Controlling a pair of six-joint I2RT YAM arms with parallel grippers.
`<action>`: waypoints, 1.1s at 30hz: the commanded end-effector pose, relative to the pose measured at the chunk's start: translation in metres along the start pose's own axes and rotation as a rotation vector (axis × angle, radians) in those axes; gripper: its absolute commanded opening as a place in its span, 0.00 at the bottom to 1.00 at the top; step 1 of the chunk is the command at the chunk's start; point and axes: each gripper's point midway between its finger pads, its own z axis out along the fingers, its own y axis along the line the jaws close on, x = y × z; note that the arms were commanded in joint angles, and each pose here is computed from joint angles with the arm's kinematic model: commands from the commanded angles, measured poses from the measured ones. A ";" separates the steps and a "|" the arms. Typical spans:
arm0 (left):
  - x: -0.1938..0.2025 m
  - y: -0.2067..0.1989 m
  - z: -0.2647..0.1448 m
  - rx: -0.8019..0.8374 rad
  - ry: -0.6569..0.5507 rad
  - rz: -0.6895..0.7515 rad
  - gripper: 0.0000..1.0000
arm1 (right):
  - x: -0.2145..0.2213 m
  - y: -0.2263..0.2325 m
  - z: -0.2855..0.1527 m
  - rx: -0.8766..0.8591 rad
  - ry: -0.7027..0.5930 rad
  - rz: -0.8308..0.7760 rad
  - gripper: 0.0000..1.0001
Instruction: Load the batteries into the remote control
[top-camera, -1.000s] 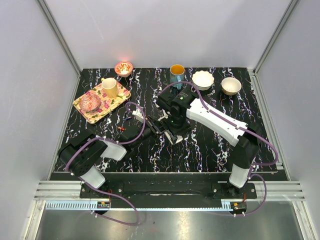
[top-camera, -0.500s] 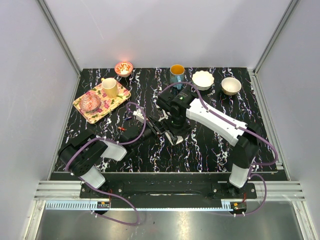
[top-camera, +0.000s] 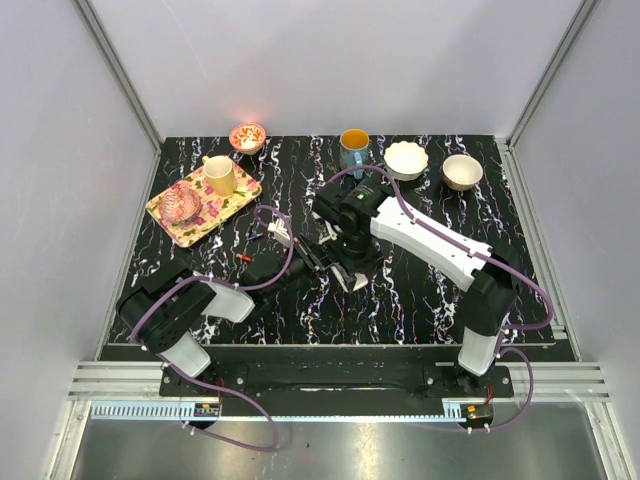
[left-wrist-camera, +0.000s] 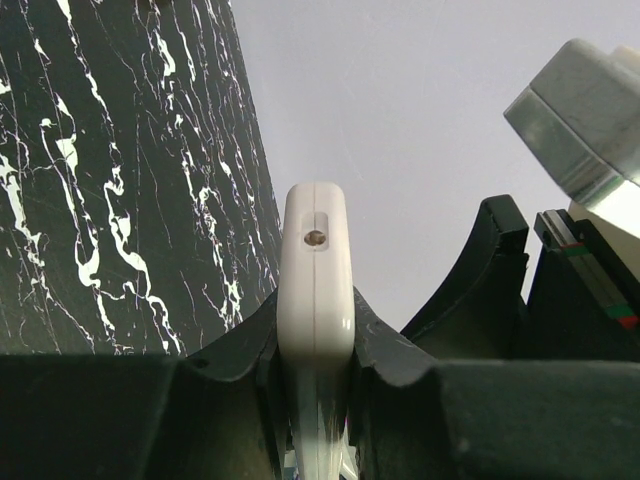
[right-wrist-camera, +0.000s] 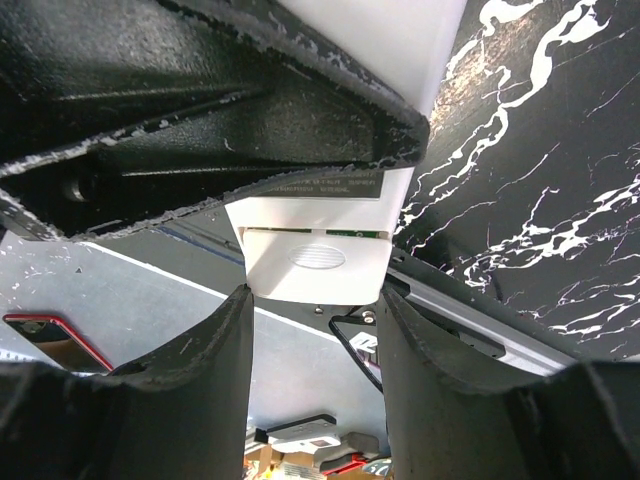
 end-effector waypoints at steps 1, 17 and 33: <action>-0.001 -0.113 -0.016 0.435 -0.023 0.068 0.00 | -0.029 0.006 -0.008 -0.039 -0.112 0.007 0.00; 0.005 -0.116 -0.013 0.441 -0.008 0.059 0.00 | -0.042 0.003 -0.011 -0.048 -0.164 0.040 0.00; -0.005 -0.071 -0.004 0.267 -0.045 -0.062 0.00 | -0.023 0.002 -0.023 -0.062 -0.143 0.028 0.00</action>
